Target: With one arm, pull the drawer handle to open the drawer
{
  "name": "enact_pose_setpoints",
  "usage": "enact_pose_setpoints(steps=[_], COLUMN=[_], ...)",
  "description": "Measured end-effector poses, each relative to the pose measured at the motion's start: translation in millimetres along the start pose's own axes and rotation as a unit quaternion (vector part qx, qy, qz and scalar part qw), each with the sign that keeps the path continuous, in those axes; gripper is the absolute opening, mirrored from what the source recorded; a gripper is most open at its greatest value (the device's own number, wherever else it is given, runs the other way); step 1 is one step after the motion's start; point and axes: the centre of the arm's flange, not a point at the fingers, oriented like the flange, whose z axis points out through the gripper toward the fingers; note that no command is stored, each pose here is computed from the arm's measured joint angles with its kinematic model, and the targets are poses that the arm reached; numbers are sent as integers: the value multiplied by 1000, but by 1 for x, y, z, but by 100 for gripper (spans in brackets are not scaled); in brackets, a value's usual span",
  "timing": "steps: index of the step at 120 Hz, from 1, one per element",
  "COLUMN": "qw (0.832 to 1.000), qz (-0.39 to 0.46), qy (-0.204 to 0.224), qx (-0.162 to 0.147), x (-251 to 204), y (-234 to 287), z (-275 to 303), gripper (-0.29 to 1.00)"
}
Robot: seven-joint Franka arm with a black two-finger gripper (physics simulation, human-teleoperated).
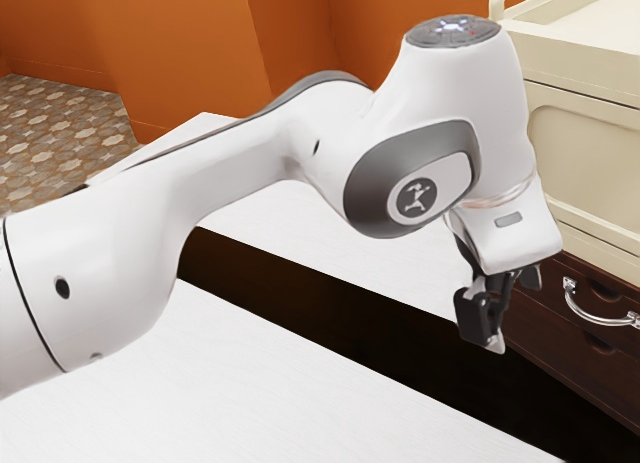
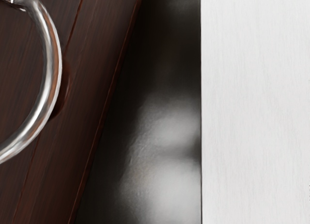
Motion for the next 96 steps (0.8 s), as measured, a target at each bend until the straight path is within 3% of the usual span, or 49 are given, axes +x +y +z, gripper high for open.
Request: enact_pose_setpoints(steps=[48, 96], qw=[998, 994], qz=[68, 102], qy=[9, -4], qx=[7, 37], x=[28, 49], y=[-2, -6], z=[10, 26], gripper=[70, 72])
